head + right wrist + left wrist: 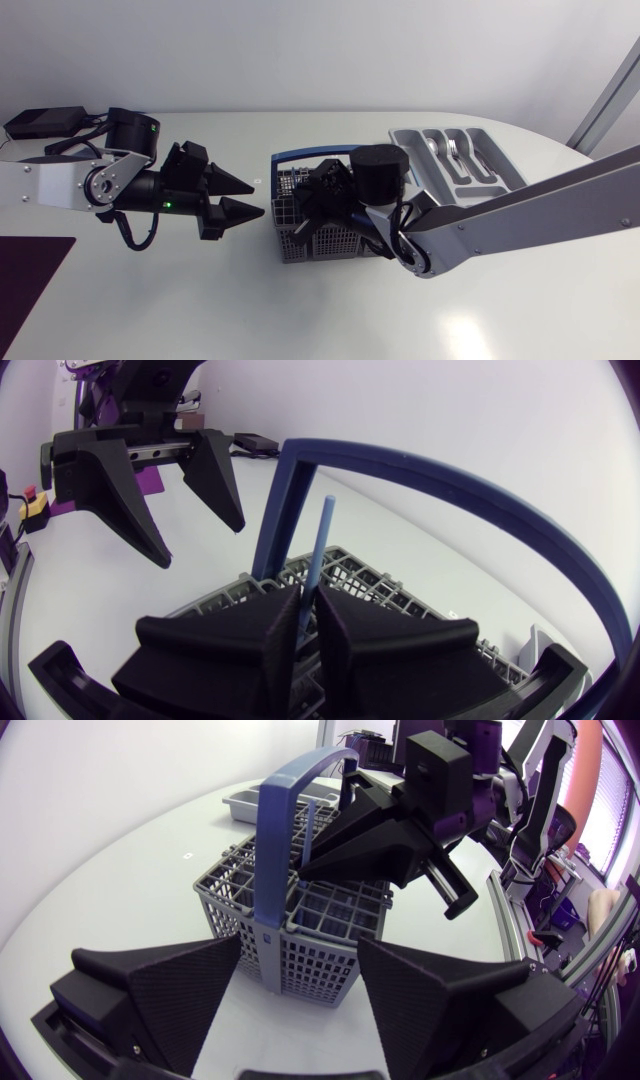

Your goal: Unload the cutlery basket into the drawer organizer.

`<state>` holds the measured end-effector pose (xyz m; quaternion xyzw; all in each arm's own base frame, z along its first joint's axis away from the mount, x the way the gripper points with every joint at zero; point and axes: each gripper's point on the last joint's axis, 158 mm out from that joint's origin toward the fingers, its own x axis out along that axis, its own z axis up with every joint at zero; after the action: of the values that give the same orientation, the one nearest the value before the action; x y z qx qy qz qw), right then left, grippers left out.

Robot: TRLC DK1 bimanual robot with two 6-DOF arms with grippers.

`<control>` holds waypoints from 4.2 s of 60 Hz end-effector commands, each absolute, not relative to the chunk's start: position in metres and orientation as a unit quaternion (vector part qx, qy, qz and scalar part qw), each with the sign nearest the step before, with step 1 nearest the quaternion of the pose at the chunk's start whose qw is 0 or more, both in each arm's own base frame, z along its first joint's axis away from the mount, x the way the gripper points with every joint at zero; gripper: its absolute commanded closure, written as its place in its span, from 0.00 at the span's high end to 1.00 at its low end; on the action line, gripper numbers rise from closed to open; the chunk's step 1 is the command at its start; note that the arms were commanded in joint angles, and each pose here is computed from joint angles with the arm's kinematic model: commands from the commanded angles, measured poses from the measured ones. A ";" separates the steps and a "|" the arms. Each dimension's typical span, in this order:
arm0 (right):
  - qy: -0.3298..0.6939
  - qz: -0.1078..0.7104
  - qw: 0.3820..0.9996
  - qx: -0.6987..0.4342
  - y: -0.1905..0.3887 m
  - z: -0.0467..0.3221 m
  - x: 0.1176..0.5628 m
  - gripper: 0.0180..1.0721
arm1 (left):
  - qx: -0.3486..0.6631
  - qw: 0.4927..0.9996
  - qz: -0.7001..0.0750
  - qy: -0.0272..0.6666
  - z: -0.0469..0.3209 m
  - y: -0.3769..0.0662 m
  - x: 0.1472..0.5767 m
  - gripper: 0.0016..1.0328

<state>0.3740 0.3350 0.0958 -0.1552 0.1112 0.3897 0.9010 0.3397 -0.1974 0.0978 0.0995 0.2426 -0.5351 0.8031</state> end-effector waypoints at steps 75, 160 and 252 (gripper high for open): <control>0.056 0.399 0.899 -0.172 0.336 0.125 0.354 0.09 | 0.105 0.786 -0.558 0.245 0.092 -0.231 0.349 0.95; 0.024 0.389 0.902 -0.185 0.319 0.148 0.350 0.09 | 0.107 0.761 -0.571 0.289 0.053 -0.253 0.336 0.20; 0.045 0.366 0.911 -0.183 0.274 0.144 0.334 0.91 | 0.109 0.768 -0.557 0.296 0.054 -0.255 0.344 0.20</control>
<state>0.3405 0.2867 0.1461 -0.1793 0.0413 0.3716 0.9100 0.3487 -0.2641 0.0725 0.1247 0.2573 -0.5705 0.7699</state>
